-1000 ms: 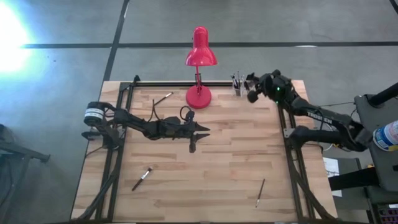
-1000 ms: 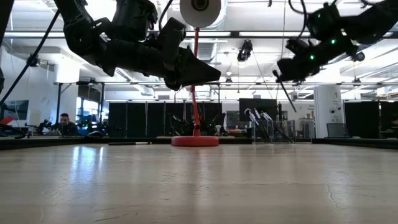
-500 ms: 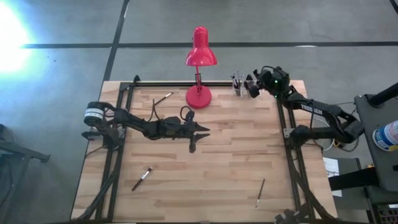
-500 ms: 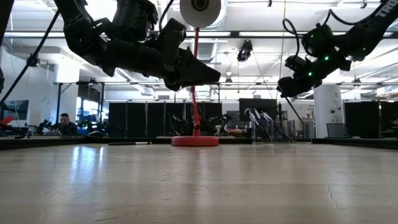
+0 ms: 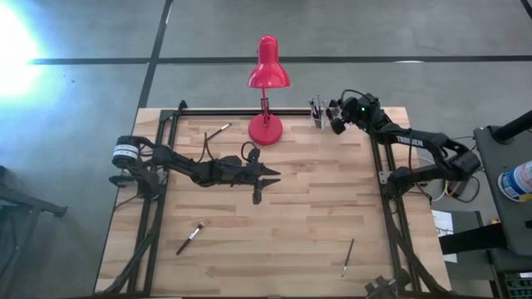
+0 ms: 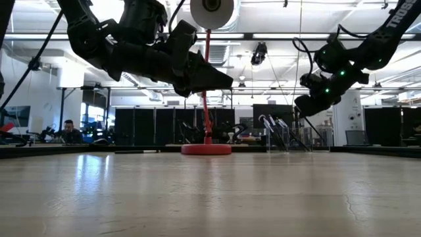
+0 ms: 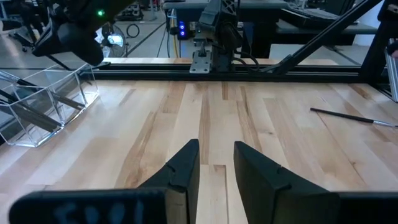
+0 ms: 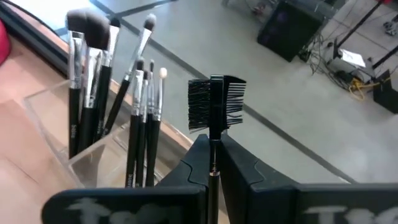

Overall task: Sort items
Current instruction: Put the black brow brush into the transparent organizer, then put the black foundation brush into the transparent organizer

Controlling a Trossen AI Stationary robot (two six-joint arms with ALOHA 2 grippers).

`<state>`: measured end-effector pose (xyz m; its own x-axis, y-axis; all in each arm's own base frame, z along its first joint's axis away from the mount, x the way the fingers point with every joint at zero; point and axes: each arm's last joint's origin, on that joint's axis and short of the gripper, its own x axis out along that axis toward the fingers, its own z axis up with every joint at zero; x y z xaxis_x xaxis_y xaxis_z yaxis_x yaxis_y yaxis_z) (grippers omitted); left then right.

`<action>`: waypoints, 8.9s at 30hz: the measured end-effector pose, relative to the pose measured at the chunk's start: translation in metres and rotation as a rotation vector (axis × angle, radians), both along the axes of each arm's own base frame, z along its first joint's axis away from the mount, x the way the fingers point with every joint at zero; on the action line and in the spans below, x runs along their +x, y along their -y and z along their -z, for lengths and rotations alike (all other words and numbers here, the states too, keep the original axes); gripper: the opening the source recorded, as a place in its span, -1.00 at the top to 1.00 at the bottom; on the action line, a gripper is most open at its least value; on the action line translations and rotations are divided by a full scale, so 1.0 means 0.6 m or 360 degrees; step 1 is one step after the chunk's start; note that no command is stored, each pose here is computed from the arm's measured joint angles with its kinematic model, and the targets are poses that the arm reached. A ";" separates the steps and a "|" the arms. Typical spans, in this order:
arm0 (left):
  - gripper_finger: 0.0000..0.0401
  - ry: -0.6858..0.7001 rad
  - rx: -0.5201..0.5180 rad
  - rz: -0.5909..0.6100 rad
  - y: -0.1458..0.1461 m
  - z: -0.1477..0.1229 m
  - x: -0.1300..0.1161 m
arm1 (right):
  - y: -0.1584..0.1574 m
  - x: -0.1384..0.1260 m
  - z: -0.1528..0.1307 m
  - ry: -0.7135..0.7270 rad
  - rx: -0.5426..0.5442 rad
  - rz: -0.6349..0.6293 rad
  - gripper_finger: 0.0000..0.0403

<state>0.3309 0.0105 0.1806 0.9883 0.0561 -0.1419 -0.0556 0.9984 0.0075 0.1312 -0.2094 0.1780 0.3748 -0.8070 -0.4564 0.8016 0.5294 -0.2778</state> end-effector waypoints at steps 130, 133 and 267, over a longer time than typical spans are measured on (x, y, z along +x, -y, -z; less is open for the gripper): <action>1.00 -0.0988 -0.0329 -0.1275 -0.367 0.000 -0.199 | -0.345 0.094 -0.022 -0.0286 -0.0053 -0.0811 0.96; 1.00 -0.0762 -0.0369 -0.1237 -0.338 -0.005 -0.221 | -0.345 0.091 -0.022 -0.0288 -0.0058 -0.0815 0.96; 0.75 0.0695 0.0062 0.0063 -0.033 -0.060 -0.108 | 0.004 -0.003 0.001 0.0097 0.0268 0.0284 0.88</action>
